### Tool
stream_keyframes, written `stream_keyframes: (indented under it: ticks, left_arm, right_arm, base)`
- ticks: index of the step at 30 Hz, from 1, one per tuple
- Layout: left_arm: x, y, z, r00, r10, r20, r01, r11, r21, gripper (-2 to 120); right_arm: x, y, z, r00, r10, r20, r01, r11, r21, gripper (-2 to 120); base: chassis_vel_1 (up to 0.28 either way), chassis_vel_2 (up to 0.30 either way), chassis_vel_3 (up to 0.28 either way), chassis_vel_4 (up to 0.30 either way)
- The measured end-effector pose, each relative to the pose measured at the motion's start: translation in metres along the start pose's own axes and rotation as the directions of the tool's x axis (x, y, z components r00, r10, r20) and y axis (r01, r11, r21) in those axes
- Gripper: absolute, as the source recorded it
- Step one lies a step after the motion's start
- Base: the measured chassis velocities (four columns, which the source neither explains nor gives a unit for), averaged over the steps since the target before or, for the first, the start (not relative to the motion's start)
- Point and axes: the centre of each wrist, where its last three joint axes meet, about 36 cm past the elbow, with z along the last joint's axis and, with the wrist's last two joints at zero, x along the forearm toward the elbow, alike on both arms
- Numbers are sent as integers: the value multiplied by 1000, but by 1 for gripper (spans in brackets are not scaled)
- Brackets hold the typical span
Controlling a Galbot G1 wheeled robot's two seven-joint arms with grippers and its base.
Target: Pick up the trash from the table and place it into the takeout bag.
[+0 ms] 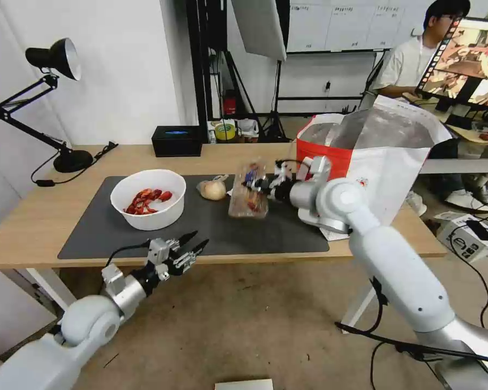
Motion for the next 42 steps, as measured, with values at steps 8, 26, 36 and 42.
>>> stream_keyframes:
  ticks: [8, 26, 36, 42]
  left_arm:
    - [12, -12, 9, 1000, -23, 6, 23, 1000, 12, 95]
    - [14, -22, 9, 999, -37, 10, 36, 999, 16, 100]
    - [14, -27, 6, 1000, -26, 10, 26, 1000, 16, 100]
    - [12, -26, 8, 1000, -26, 2, 26, 1000, 18, 100]
  right_arm:
    - [31, 16, -56, 969, -17, 245, 24, 999, -28, 6]
    - [59, -58, -107, 815, 246, 524, -368, 919, 141, 5]
    - [61, -74, -97, 826, 275, 491, -374, 920, 115, 5]
    - [64, -73, -94, 837, 293, 463, -351, 935, 44, 5]
  base:
    - [0, 0, 0, 0]
    - [0, 0, 0, 0]
    - [0, 0, 0, 0]
    - [0, 0, 0, 0]
